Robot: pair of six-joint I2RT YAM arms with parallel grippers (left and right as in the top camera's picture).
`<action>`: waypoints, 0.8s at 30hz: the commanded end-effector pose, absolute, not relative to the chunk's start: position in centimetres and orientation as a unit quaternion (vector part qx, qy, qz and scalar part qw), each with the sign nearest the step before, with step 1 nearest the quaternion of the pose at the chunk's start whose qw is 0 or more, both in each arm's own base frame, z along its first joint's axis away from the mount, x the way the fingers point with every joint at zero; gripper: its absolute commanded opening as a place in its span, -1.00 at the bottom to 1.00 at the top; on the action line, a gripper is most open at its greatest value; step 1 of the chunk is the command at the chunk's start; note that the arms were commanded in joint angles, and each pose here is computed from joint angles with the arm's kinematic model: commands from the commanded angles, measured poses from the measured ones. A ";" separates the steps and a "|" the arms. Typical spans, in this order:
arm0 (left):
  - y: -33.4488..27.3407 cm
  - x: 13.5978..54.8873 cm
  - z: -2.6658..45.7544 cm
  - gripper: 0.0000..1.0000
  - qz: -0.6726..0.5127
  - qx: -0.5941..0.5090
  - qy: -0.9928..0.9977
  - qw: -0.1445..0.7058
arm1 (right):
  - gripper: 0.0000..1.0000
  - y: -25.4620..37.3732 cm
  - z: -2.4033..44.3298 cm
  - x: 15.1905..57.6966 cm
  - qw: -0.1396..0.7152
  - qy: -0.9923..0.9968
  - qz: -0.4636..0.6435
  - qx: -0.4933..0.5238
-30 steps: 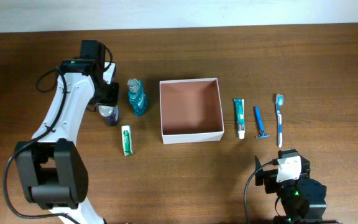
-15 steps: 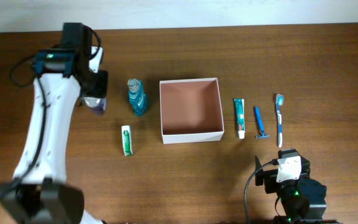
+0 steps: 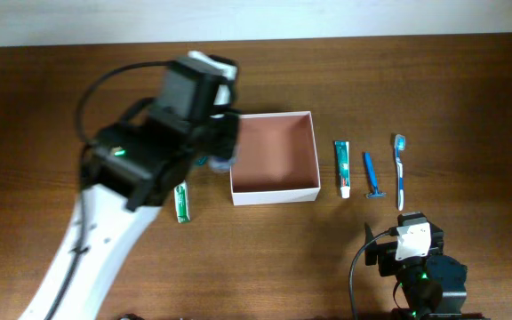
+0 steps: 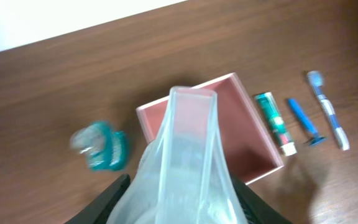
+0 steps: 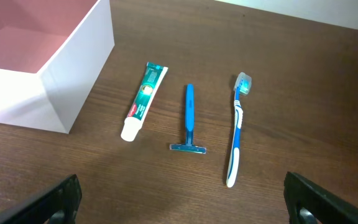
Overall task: Pack container
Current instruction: 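Carry the soap bottle into the white box and release it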
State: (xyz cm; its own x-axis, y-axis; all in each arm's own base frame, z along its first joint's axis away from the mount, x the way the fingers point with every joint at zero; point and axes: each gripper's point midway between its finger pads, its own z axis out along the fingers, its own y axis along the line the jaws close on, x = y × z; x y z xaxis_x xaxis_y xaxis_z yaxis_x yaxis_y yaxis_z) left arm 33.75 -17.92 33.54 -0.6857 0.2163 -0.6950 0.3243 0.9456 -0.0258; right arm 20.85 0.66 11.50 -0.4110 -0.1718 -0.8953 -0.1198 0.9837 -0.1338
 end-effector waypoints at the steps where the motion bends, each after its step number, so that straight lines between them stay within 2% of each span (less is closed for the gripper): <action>1: -23.1 35.9 30.9 -0.99 -0.100 0.138 0.920 0.354 | 0.97 0.8 11.5 20.9 0.538 0.838 -0.023 -0.090; 11: -31.1 41.9 19.0 -0.99 -0.093 0.158 0.933 0.309 | 0.97 0.8 11.5 20.9 0.538 0.838 -0.023 -0.090; 15: -32.0 42.9 15.8 -0.99 -0.088 0.149 0.939 0.297 | 0.97 0.8 11.5 20.9 0.538 0.838 -0.023 -0.090; 19: -32.8 43.9 14.7 -0.96 -0.093 0.148 0.936 0.304 | 0.97 0.8 11.5 20.9 0.538 0.838 -0.023 -0.090; 23: -33.1 44.0 14.3 -0.78 -0.096 0.147 0.936 0.305 | 0.98 0.8 11.5 20.9 0.538 0.838 -0.023 -0.090; 24: -33.1 44.0 14.3 -0.63 -0.096 0.147 0.936 0.304 | 0.97 0.8 11.5 20.9 0.538 0.838 -0.023 -0.090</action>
